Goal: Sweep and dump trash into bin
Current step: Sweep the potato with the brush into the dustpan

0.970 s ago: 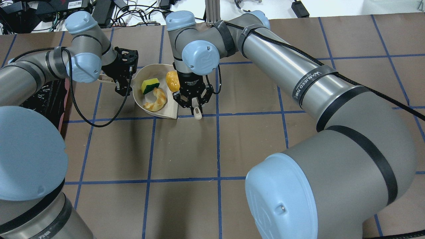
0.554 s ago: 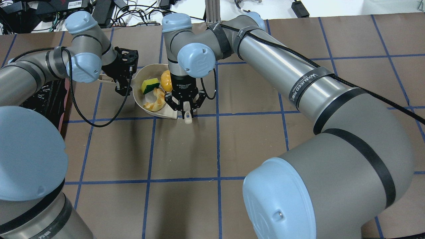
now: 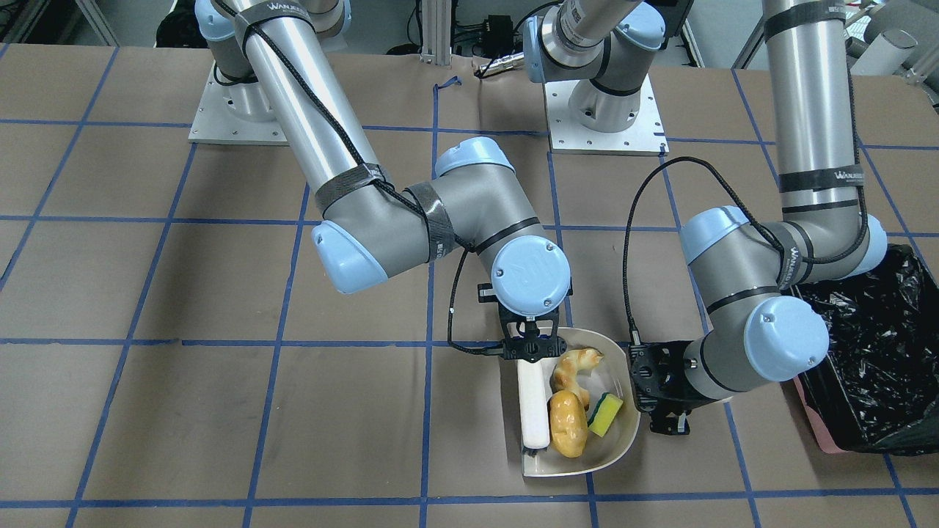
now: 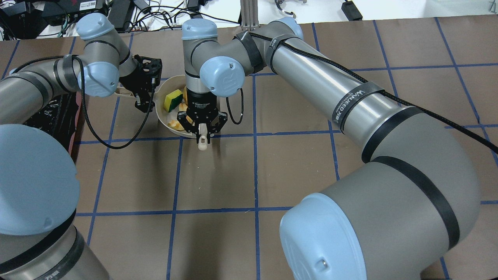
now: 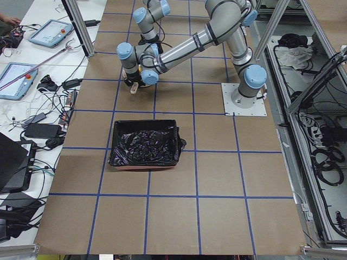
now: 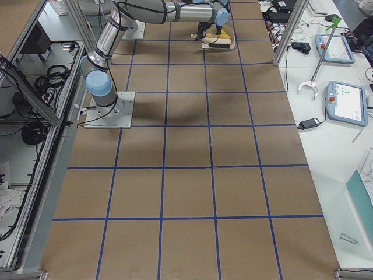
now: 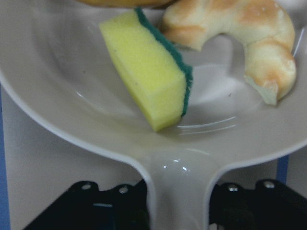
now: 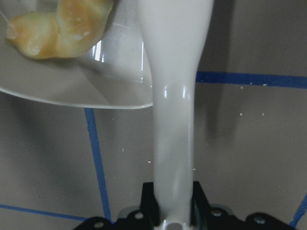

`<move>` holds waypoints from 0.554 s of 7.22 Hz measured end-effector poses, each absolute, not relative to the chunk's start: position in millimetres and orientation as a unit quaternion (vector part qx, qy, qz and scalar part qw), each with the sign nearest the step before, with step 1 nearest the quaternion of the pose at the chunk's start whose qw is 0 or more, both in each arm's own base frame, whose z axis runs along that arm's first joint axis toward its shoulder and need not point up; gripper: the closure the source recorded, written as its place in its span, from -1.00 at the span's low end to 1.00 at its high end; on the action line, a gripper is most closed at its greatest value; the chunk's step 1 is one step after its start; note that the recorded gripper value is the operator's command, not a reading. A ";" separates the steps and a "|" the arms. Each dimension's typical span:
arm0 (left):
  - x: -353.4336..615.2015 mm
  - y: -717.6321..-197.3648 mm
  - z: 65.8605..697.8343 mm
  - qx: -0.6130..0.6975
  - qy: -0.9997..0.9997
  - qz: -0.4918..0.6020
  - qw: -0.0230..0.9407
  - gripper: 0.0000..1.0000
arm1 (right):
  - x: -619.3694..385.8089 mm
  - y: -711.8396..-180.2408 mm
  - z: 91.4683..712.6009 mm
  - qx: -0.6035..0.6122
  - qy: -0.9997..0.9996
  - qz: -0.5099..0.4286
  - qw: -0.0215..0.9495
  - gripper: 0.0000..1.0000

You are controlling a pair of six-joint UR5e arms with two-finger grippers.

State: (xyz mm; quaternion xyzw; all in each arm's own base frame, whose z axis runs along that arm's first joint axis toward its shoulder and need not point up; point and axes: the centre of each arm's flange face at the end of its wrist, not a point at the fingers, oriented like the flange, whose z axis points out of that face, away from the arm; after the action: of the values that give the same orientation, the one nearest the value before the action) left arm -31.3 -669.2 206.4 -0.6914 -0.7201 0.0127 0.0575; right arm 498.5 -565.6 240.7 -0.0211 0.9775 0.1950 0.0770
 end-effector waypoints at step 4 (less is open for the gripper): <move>-31.0 -669.2 206.4 -0.691 -0.720 0.013 0.058 1.00 | 520.7 -553.0 247.2 -0.012 0.976 0.193 0.103 1.00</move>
State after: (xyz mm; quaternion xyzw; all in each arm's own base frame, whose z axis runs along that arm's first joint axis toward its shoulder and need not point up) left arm -31.0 -669.2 206.4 -0.6913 -0.7202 0.0131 0.0578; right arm 520.7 -553.0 247.2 -0.0125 0.9758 0.1927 0.1030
